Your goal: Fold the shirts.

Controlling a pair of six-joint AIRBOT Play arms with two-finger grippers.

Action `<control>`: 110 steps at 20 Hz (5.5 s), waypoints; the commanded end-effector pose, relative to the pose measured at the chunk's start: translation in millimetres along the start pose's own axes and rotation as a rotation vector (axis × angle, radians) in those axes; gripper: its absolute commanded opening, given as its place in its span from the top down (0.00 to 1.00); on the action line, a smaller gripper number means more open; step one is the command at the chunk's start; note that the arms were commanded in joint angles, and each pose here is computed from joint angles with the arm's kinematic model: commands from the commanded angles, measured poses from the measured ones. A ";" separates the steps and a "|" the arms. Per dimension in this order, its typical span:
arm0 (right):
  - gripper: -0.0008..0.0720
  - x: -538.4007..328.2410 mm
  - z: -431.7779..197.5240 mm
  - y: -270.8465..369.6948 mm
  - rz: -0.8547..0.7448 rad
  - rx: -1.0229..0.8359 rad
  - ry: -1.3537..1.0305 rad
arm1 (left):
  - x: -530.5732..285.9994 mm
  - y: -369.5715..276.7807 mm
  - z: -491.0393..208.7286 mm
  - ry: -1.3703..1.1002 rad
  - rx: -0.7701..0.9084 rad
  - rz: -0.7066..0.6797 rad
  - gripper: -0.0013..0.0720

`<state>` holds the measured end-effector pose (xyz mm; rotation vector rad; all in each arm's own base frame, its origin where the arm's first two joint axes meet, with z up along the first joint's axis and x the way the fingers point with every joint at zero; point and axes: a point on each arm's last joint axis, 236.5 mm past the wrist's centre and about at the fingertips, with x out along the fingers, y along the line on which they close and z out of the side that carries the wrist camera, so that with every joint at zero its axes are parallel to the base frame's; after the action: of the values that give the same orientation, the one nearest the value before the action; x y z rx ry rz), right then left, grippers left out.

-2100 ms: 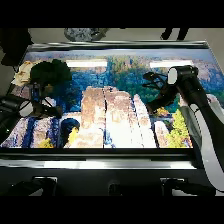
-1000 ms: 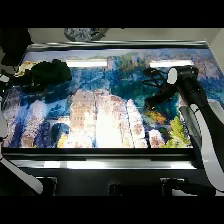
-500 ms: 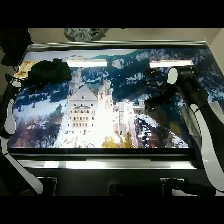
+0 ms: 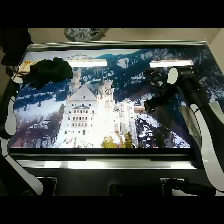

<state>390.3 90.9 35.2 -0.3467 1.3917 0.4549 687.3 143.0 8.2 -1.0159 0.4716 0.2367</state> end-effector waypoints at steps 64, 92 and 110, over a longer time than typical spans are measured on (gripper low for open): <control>0.01 86.6 -174.6 191.0 0.530 -0.042 0.155 | -325.9 90.2 -373.8 1.136 0.767 0.193 0.34; 0.92 -86.4 -39.9 26.3 0.051 0.003 -0.511 | -347.8 -134.5 -172.1 0.300 0.956 -0.114 0.95; 0.92 -446.4 -126.8 5.4 -0.778 -0.039 -1.077 | -699.7 -354.5 27.3 -0.860 0.755 -0.608 0.95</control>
<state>240.9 -15.8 467.7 -0.5240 0.0785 -0.0448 246.8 1.9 595.4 -0.2130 -0.3878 -0.0696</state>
